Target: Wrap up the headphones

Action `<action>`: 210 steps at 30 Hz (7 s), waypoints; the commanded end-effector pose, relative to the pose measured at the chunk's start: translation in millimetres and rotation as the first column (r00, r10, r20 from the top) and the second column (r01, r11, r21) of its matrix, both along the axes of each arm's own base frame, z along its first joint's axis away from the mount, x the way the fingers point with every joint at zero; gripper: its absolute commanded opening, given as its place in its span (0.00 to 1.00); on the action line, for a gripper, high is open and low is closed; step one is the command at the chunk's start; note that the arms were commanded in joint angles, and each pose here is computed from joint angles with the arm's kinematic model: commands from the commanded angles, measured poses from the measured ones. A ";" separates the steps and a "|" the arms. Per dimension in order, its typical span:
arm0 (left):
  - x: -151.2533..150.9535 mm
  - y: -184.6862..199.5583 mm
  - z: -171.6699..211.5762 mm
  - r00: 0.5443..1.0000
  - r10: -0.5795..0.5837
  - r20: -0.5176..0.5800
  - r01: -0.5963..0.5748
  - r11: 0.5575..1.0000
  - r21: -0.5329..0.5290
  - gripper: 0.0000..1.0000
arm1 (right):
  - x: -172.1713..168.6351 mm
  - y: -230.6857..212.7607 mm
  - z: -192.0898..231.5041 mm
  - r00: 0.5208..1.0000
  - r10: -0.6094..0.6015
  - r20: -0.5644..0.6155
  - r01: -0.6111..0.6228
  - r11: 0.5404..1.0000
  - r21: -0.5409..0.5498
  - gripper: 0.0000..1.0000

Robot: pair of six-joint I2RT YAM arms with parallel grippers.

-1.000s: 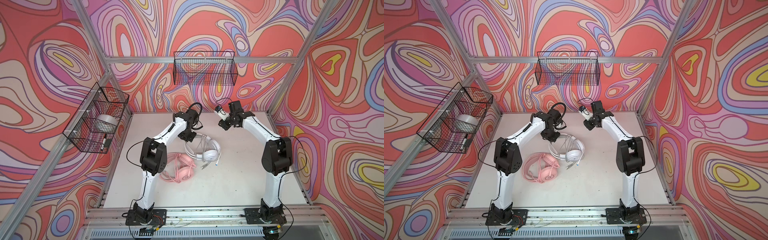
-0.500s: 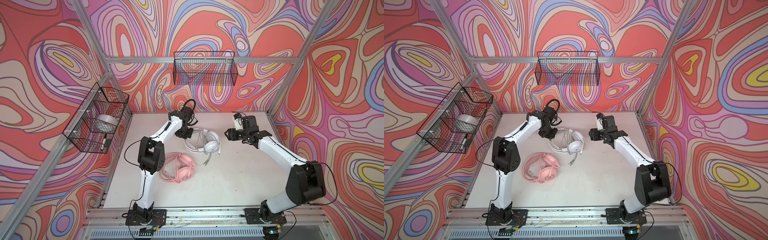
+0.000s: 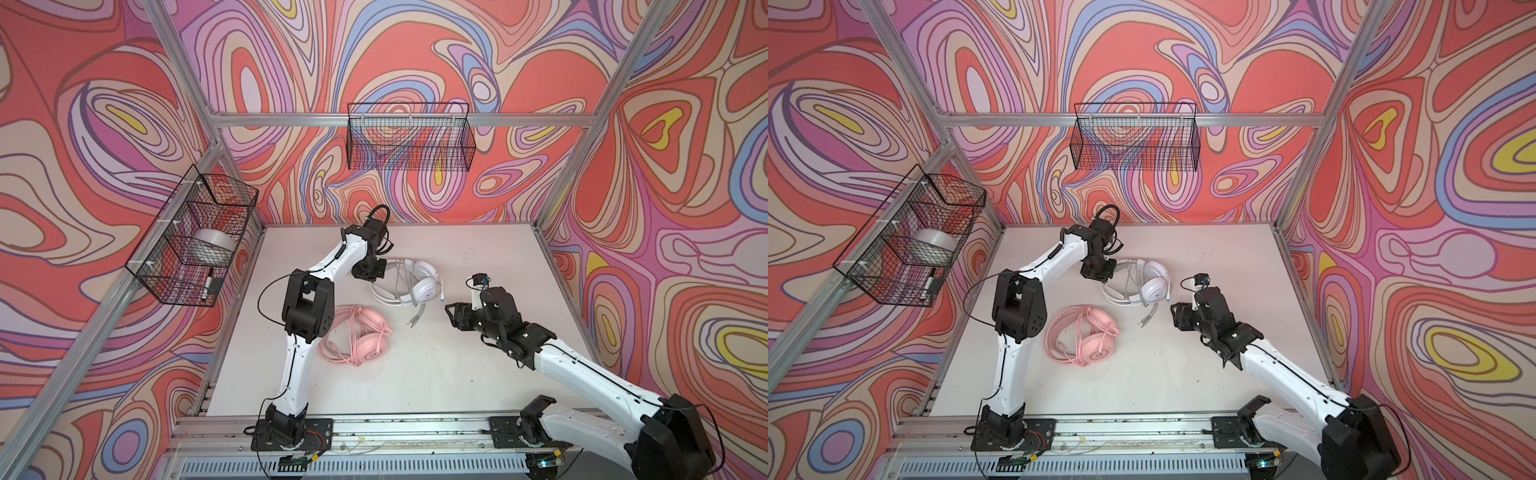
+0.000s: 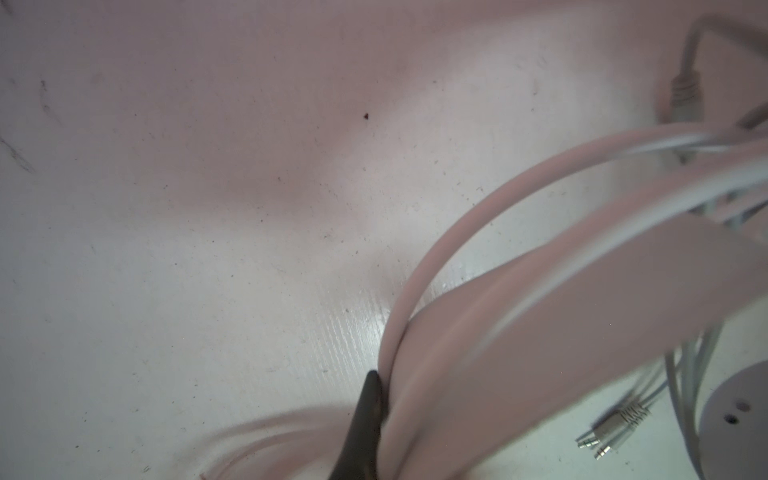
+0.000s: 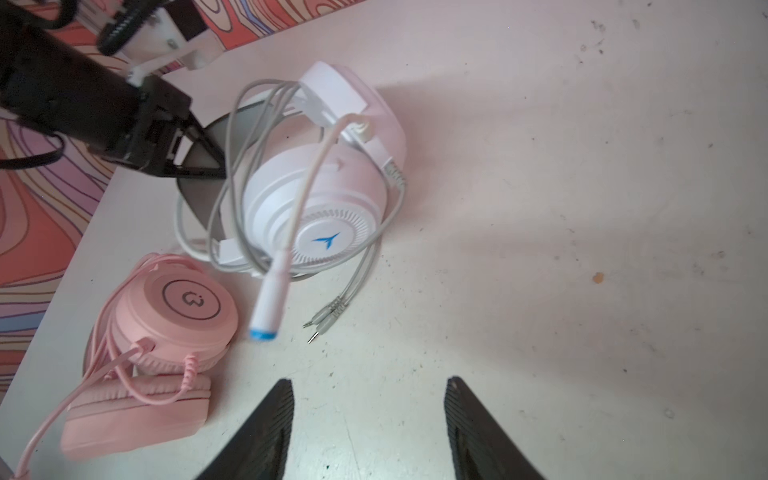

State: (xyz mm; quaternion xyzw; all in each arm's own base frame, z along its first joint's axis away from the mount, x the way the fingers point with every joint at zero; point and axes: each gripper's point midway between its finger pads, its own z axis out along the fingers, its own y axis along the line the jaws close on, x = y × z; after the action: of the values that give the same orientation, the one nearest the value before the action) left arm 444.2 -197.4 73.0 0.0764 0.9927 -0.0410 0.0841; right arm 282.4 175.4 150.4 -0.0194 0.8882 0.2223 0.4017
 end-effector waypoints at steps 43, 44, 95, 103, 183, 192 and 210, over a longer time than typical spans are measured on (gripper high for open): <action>11.5 8.5 -8.3 0.996 0.085 -0.018 -0.085 0.996 0.009 0.00 | 44.4 81.3 -138.9 0.891 -0.250 -0.379 0.118 0.934 -0.338 0.61; 11.3 8.3 -8.7 0.996 0.085 -0.020 -0.085 0.996 0.009 0.00 | 44.3 80.5 -141.0 0.886 -0.255 -0.387 0.119 0.933 -0.341 0.60; 16.1 1.0 -4.6 0.989 0.146 -0.031 -0.148 0.987 -0.065 0.00 | -43.0 51.1 -118.3 0.763 0.123 -0.635 -0.401 0.860 -0.316 0.00; 21.9 -5.0 -2.3 0.981 0.188 -0.036 -0.191 0.976 -0.107 0.00 | -72.3 56.7 -110.2 0.694 0.258 -0.672 -0.531 0.815 -0.234 0.00; -25.2 -57.7 -36.7 0.993 0.024 -0.114 -0.031 0.998 -0.058 0.00 | 140.9 87.1 -20.8 0.839 0.240 -0.487 -0.158 0.966 0.204 0.00; -34.0 -63.9 -41.6 0.990 0.055 -0.130 -0.065 0.995 -0.073 0.00 | 136.1 86.0 -47.4 0.809 0.196 -0.555 -0.125 0.979 0.162 0.00; -37.9 -51.6 -47.4 0.987 0.117 -0.112 -0.117 0.993 0.001 0.13 | 118.0 78.2 -53.3 0.803 0.161 -0.573 -0.131 0.987 0.094 0.03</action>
State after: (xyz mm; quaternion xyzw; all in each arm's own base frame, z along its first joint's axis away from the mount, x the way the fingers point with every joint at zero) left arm 418.3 -255.0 23.6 0.0228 0.9967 -0.0622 0.0466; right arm 403.8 256.5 90.0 -0.0055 0.9575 0.2760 0.0835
